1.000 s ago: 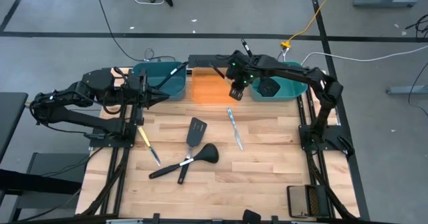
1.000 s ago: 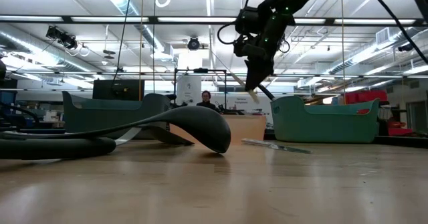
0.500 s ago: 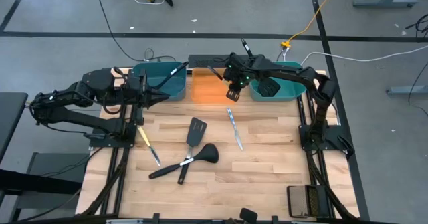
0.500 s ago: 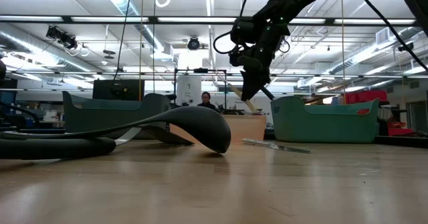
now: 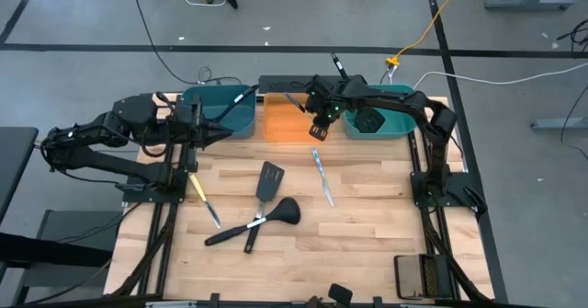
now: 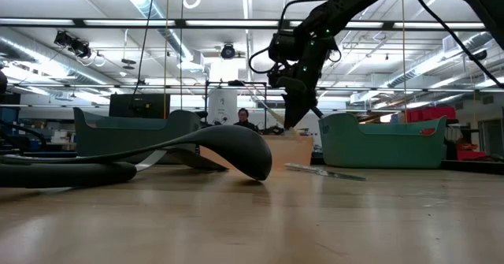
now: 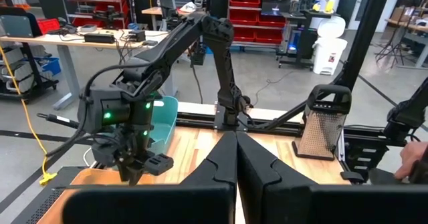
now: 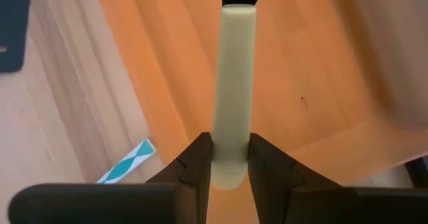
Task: Pick & Place Kitchen Items
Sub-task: Put the yellow knife into the orange bin
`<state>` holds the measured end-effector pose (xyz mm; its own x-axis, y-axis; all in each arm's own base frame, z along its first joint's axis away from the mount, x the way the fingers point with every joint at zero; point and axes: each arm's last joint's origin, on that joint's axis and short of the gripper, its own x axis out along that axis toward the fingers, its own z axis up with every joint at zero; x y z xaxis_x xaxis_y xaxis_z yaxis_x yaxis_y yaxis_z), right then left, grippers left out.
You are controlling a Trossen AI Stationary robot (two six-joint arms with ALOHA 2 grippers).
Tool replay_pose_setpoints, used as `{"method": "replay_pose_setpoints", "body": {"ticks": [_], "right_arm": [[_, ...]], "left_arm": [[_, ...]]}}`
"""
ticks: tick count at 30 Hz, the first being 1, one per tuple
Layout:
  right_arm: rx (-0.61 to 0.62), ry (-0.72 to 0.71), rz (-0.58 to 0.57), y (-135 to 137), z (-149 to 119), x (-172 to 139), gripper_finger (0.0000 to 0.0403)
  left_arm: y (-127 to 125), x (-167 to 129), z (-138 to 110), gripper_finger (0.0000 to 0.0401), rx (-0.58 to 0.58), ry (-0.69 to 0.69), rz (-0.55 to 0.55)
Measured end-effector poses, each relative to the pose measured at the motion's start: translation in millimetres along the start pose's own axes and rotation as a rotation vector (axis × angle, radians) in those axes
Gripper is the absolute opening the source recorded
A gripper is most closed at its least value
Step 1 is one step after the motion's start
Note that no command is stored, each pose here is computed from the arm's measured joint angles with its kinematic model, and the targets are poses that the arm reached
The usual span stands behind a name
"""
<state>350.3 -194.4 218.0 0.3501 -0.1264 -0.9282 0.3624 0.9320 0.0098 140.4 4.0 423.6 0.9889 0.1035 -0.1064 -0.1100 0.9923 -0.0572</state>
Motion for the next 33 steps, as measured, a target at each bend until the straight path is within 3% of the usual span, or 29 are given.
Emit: {"method": "replay_pose_setpoints", "body": {"ticks": [10, 33], "right_arm": [[0.018, 0.059, 0.008, -1.4, -2.9, 25.1, 0.0084], [0.018, 0.054, 0.007, -1.9, -2.4, 25.6, 0.0084]], "left_arm": [[0.0, 0.0, 0.0, 0.0002, 0.000, 0.000, 0.000], [-0.1, 0.0, 0.0, 0.0002, -0.003, 0.000, -0.001]]}}
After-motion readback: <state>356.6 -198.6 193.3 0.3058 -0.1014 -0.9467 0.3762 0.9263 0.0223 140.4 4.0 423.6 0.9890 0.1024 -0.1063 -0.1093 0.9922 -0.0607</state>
